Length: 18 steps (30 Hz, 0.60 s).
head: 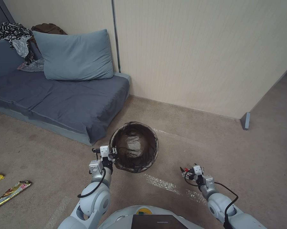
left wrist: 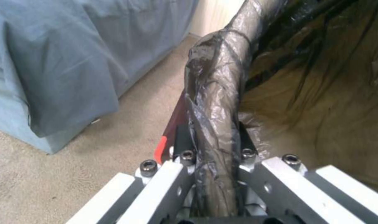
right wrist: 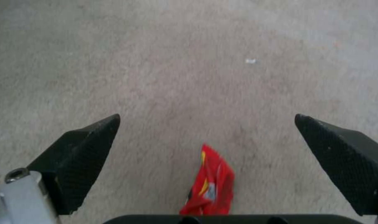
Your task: Pick up the trash bin, then pick up the garbage from the floor and place it into the trash bin.
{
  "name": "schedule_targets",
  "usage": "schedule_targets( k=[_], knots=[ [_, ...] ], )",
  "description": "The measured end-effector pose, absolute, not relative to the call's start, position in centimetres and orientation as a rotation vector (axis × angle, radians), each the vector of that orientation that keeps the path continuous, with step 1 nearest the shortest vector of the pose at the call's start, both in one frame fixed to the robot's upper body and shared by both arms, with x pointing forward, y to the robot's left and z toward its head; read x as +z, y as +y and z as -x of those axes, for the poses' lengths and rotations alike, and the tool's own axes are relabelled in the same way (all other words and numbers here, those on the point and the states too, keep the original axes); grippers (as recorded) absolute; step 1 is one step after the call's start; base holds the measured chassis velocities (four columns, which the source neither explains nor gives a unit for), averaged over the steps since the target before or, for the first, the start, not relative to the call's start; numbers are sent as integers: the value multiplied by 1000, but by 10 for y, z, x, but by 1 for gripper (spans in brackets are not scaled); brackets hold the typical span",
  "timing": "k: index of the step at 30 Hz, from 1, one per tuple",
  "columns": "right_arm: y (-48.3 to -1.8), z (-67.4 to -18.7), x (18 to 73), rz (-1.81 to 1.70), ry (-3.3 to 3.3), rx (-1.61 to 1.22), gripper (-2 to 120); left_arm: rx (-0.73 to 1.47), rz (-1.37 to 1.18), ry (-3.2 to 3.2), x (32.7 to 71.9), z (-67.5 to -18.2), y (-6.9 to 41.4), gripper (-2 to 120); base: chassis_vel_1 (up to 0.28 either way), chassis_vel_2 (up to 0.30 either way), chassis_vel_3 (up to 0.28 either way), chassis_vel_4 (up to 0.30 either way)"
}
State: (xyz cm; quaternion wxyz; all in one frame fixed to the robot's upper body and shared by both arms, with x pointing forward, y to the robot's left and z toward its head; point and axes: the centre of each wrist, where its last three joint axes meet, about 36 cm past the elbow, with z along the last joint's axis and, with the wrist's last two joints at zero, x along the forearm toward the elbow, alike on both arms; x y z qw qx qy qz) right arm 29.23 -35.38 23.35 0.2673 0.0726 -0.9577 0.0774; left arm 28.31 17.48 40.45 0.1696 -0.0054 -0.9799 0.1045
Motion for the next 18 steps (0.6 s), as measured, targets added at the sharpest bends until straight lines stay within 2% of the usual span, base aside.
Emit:
schedule_targets(
  k=[18],
  knots=[
    [-354,-280,211,-151,-2490,153,100,302,13,-2784,403,-286,172,2,0,0,0,0]
  ],
)
